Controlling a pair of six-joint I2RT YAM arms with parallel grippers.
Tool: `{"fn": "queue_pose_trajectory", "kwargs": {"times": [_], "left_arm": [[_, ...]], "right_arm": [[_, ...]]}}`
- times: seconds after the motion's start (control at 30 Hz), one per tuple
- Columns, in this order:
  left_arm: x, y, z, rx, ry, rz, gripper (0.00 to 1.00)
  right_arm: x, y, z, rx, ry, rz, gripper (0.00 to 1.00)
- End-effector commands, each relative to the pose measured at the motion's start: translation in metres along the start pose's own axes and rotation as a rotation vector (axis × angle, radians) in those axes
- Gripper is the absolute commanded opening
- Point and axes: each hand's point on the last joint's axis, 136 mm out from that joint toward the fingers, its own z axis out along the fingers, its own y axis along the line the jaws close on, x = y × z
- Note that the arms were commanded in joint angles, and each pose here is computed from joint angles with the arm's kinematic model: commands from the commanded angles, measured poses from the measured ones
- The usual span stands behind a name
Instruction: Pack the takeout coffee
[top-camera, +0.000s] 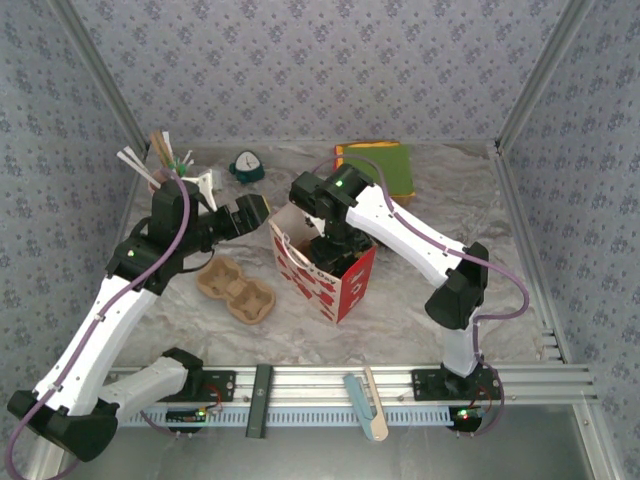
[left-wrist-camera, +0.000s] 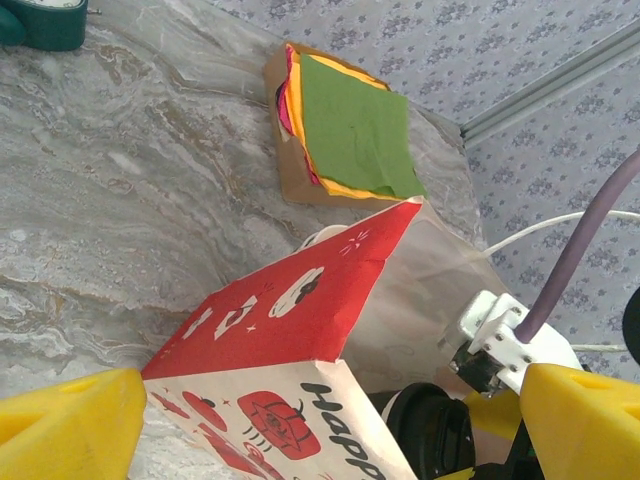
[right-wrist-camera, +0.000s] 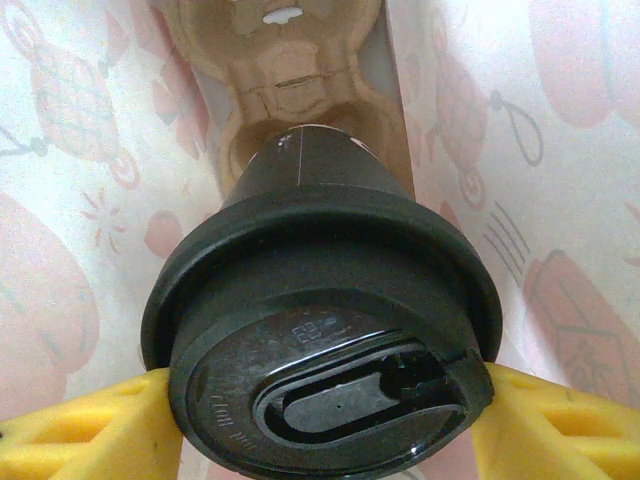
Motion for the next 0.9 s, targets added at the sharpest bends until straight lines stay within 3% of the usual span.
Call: {"fn": "queue_pose_trajectory", "kwargs": {"times": [0.0,0.87], "left_arm": [[-0.0066,-0.0053,-0.0049,0.029,-0.033,0.0,0.96],[-0.0036,-0.0015,-0.0015,0.016,-0.02,-0.013,1.0]], "right_arm": [[0.0105,-0.002,0.0033,0.02,0.054,-0.003,0.69],[0.0132,-0.0012,-0.0013,-0.008,0.055,0.015,0.69]]}}
